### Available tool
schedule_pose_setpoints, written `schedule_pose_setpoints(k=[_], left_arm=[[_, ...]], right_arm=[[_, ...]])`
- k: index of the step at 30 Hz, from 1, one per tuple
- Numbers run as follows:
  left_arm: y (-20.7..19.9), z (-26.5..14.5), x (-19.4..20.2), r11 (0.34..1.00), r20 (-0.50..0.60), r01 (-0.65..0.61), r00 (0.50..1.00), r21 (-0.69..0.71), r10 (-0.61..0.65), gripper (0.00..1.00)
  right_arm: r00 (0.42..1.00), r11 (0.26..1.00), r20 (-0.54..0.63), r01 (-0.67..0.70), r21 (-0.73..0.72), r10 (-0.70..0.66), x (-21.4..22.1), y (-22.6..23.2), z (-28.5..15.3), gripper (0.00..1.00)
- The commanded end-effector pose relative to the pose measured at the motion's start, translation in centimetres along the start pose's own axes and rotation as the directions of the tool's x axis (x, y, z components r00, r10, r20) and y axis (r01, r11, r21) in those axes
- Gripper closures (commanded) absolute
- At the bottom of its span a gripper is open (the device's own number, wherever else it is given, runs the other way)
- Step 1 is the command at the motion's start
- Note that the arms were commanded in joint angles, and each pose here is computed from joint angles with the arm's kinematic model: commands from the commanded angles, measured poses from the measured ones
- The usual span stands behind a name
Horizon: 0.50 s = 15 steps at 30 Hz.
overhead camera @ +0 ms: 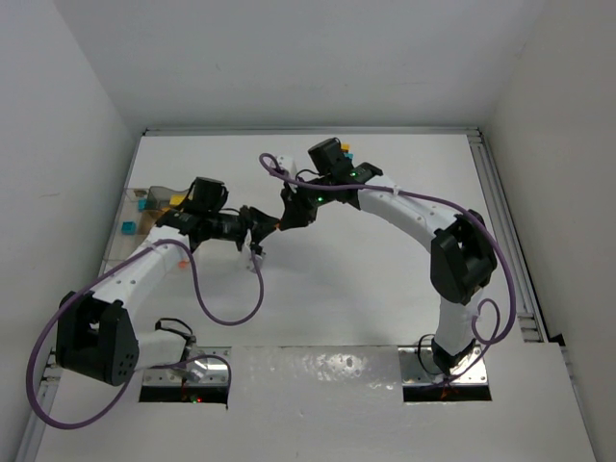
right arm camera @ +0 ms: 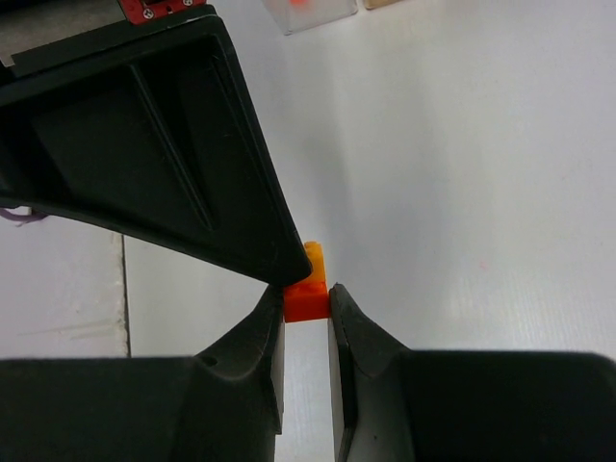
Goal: Sort the legos into containers by color
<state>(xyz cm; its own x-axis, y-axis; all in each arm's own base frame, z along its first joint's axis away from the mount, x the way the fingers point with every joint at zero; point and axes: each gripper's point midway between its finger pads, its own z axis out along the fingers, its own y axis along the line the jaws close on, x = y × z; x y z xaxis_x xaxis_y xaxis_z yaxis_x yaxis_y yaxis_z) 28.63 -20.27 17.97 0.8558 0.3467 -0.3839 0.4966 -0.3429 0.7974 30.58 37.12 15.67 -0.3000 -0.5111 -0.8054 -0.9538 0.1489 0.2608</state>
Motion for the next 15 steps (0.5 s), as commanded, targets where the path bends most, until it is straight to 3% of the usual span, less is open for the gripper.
schedule_pose_setpoints(k=[1,10,14,15], left_arm=[[1.9,-0.3,0.9,0.999,-0.053,-0.008,0.999,-0.042,0.006,1.00],[0.7,-6.1,7.3,0.981,-0.277,0.144,0.945,-0.133,-0.176,1.00],[1.0,-8.2,9.1,0.944,-0.329,0.242,0.893,-0.225,-0.307,1.00],[1.2,-9.1,10.2,0.911,-0.334,0.296,0.860,-0.288,-0.385,1.00]], right_arm=[[0.997,0.997,0.007,0.080,-0.001,-0.080,-0.9,1.0,-1.0,1.00],[0.995,0.989,-0.052,-0.081,0.121,0.088,6.0,-2.1,-4.3,1.00],[0.993,0.981,-0.049,-0.098,0.165,0.107,6.9,-2.9,-5.1,1.00],[0.993,0.981,-0.046,-0.102,0.166,0.111,6.9,-2.9,-5.1,1.00]])
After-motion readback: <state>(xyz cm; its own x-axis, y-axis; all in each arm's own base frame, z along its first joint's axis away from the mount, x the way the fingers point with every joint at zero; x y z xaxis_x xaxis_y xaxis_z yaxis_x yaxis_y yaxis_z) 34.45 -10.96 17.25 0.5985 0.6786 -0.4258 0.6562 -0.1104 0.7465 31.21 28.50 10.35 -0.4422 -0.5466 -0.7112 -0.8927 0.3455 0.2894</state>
